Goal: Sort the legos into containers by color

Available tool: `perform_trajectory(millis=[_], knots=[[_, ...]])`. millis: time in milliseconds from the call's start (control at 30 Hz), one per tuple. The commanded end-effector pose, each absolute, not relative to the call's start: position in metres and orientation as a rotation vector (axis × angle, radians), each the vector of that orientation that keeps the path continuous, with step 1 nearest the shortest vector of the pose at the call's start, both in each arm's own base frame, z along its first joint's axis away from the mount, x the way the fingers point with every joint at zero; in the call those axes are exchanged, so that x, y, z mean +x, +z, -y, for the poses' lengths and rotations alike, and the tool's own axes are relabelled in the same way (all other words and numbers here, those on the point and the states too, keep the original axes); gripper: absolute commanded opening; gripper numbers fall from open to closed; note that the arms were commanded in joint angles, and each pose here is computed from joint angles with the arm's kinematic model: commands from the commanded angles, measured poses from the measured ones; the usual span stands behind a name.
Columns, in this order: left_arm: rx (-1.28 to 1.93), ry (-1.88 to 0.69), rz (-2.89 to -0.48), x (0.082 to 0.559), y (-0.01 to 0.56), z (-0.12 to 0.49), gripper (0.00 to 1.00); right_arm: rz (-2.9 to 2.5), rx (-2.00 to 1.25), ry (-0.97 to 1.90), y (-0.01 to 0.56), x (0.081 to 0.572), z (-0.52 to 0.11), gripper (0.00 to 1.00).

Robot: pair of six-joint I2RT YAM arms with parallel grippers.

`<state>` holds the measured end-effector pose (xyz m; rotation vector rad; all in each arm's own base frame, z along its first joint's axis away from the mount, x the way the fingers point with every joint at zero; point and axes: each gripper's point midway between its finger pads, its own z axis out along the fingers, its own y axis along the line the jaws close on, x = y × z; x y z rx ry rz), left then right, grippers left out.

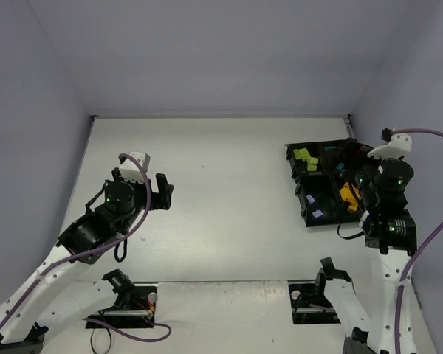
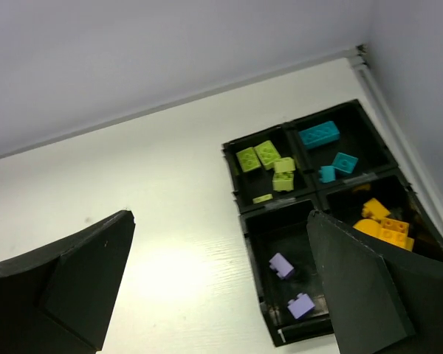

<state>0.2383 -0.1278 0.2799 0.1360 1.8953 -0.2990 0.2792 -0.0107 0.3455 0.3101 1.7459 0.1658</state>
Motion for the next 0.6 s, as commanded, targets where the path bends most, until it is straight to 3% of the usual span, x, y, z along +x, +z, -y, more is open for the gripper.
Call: perform_trajectory(millis=[0,233,567], knots=[[0.033,-0.254,-1.874,0.236,0.303,0.108,0.78,-1.709,0.187,0.264,0.360,0.272,-0.017,1.00],[-0.057,-0.241,-1.859,0.228,0.309,0.091,0.78,-1.665,0.003,0.375,0.368,0.245,-0.056,1.00],[-0.109,-0.137,-1.879,0.218,0.298,0.066,0.78,-1.640,0.008,0.328,0.362,0.232,-0.053,1.00]])
